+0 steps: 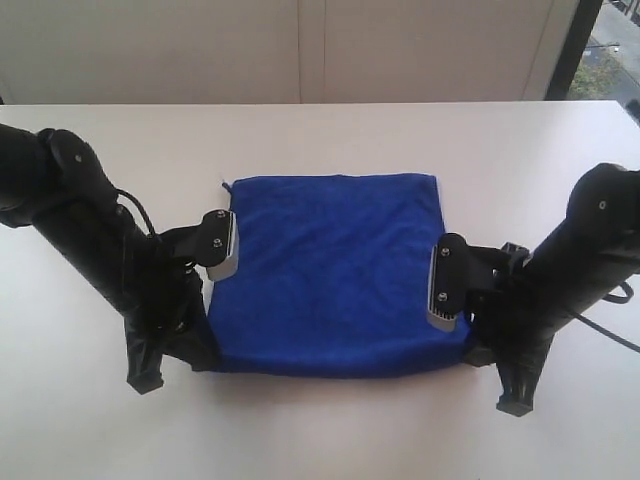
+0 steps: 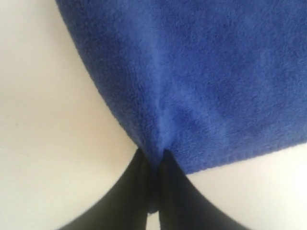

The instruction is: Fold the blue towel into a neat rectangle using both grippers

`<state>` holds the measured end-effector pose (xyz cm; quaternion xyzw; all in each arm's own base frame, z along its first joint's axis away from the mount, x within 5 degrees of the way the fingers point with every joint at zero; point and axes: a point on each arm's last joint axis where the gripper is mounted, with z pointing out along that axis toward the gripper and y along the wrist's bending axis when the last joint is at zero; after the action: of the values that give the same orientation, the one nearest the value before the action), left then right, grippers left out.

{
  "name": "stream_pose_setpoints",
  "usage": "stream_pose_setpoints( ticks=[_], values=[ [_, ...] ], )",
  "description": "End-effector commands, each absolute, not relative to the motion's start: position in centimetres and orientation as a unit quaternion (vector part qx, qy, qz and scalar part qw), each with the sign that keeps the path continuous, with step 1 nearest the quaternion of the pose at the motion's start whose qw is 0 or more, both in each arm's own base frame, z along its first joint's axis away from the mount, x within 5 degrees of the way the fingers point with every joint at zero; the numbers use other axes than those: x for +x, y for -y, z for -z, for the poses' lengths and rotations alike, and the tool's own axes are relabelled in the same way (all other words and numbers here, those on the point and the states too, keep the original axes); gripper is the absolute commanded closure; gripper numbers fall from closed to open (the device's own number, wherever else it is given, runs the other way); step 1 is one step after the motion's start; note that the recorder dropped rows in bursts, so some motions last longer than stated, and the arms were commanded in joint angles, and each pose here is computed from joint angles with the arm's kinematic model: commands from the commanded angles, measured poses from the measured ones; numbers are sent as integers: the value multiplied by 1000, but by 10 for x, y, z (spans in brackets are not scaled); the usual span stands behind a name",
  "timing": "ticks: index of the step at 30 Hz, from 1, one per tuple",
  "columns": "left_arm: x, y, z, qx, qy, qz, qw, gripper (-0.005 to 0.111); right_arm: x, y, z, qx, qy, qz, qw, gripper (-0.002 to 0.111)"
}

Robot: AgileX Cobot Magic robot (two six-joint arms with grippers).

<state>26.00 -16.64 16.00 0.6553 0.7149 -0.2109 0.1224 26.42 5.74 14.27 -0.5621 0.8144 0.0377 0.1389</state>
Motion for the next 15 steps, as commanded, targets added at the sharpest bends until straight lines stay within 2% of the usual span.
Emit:
stream_pose_setpoints(
  ticks=[1,15],
  values=[
    [251,159,-170,642,-734,208,82,107,256,-58,-151,-565,-813,-55,129,108],
    [233,154,-197,619,-746,237,53,107,238,-68,-183,-573,-802,-82,149,108]
  ],
)
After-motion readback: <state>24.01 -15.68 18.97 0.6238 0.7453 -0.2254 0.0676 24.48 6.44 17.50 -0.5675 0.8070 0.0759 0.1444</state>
